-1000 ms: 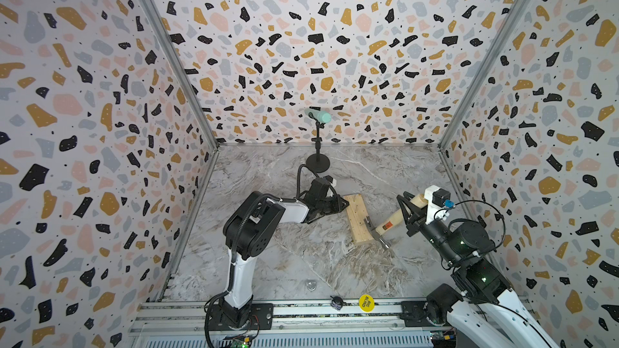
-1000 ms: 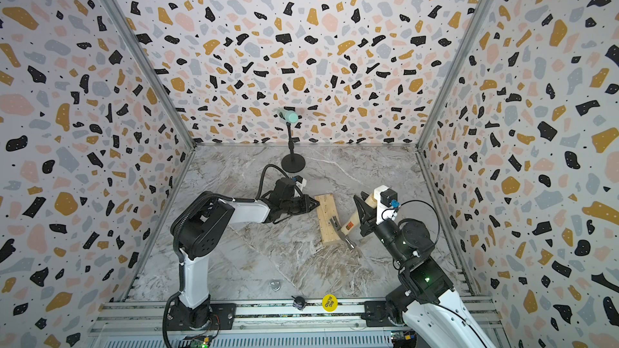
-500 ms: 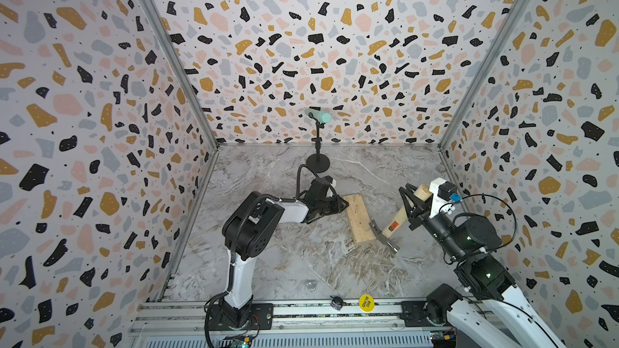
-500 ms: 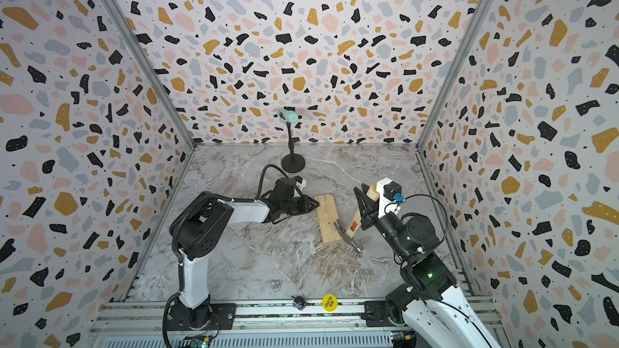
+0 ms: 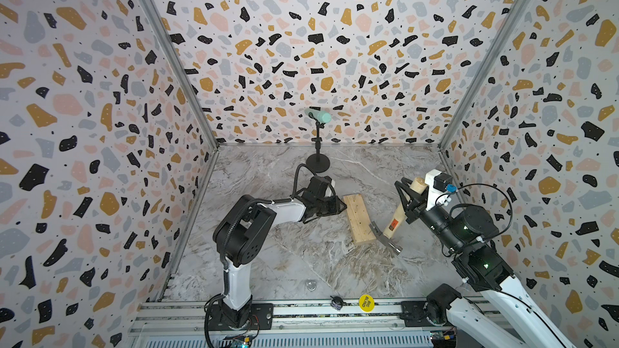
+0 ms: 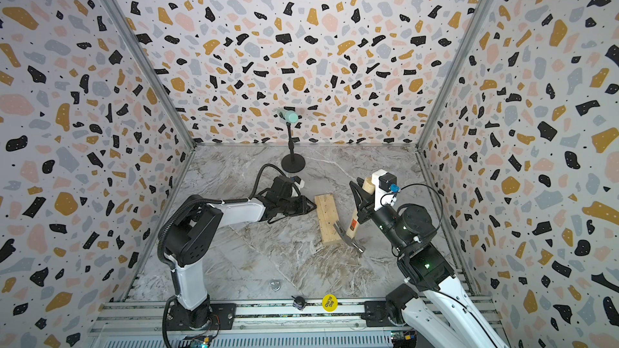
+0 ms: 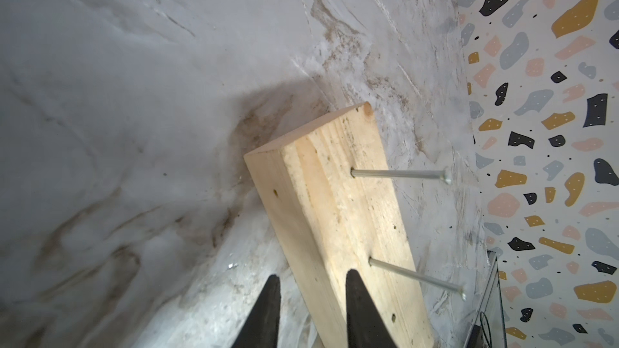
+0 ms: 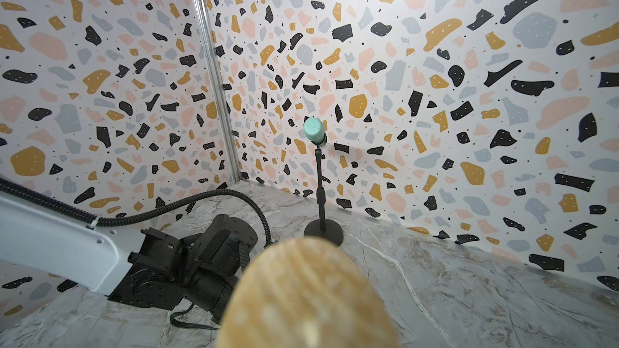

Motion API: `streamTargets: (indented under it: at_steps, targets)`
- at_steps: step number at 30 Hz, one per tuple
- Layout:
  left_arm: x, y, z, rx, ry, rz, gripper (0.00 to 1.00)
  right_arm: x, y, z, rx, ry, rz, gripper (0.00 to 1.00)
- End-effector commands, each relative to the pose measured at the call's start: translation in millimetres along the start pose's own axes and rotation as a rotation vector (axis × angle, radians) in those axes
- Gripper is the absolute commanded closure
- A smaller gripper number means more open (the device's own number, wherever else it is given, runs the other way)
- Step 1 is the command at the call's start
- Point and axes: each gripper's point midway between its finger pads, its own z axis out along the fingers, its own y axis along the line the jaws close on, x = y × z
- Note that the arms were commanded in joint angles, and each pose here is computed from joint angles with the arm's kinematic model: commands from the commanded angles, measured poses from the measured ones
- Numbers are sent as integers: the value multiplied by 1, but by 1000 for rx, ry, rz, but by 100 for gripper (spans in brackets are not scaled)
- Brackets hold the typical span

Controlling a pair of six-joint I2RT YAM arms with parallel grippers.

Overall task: Use a claw hammer to pull out a nail
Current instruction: Remove the nail from the mounting plate.

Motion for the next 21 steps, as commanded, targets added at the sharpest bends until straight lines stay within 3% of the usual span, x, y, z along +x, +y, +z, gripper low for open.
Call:
streamTargets:
  at_steps: [1, 14, 21]
  targets:
    - [-5, -11, -13, 6, -15, 41, 69, -75, 12, -14, -43, -212, 11, 100]
    - [-8, -19, -52, -64, -37, 163, 60, -71, 3, 30, -85, -36, 102, 100]
    - [-8, -19, -76, -106, -72, 232, 59, -47, -31, 50, -150, 95, 267, 100]
